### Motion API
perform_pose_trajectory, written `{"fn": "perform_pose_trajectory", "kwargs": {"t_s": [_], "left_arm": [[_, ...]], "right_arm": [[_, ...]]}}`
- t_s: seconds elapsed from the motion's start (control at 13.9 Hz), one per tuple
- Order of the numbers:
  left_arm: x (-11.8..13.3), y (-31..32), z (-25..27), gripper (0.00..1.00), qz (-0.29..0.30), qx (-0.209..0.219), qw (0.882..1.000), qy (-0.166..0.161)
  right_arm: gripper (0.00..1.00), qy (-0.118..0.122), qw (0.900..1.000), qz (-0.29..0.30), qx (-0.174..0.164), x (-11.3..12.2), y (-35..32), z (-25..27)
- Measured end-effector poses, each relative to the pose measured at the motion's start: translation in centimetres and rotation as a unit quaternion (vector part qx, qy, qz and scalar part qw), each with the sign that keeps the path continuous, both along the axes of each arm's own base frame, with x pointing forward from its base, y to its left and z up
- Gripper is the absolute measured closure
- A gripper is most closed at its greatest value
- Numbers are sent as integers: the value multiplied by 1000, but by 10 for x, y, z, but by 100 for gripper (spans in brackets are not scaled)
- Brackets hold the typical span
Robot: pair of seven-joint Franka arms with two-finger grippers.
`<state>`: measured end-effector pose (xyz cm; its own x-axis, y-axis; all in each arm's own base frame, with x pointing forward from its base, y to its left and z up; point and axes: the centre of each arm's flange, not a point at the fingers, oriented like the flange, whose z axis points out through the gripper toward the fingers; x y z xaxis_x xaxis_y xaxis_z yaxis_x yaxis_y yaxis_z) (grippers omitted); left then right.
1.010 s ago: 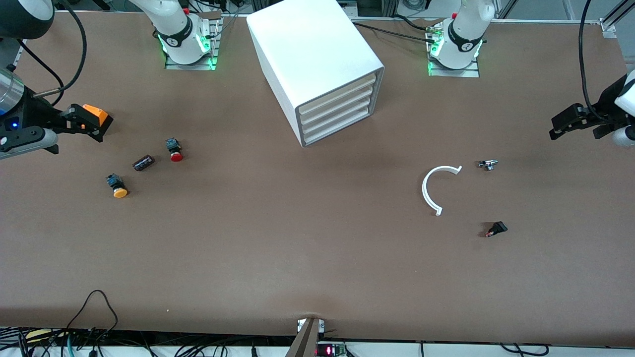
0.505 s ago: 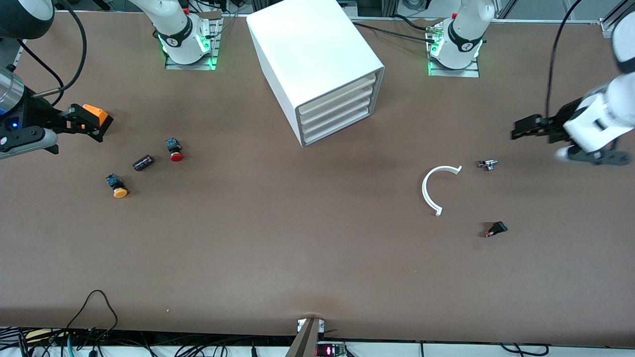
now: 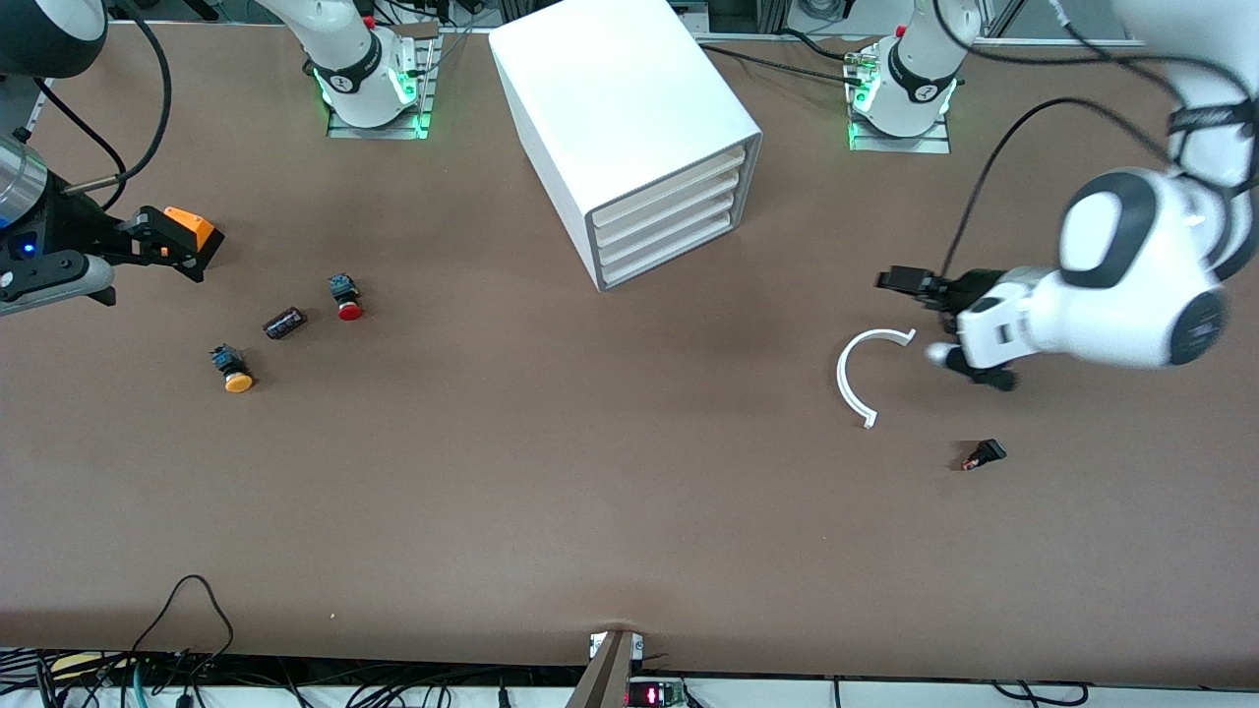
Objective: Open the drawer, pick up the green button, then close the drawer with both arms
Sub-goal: 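Reach the left gripper toward the cabinet's lowest drawer handle, then grip the drawer front with the left gripper and pull it open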
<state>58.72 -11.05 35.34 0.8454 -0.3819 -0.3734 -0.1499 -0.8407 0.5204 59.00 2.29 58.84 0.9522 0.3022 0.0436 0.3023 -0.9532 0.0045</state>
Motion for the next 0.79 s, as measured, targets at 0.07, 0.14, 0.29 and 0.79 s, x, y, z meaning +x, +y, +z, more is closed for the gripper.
{"fn": "perform_pose_trajectory", "kwargs": {"t_s": [0.07,0.14,0.29,0.79], "left_arm": [[-3,-18,-20,0,-18,-25,999,16],[-6,-32,-42,2,-39,-54,997,30],[-13,-54,-88,5,-60,-126,989,59],[-62,-124,-201,37,-47,-349,929,118]], "right_arm": [[0,0,1000,0,0,0,0,0],[0,0,1000,0,0,0,0,0],[0,0,1000,-1,0,0,-1,0],[0,0,1000,-2,0,0,-2,0]]}}
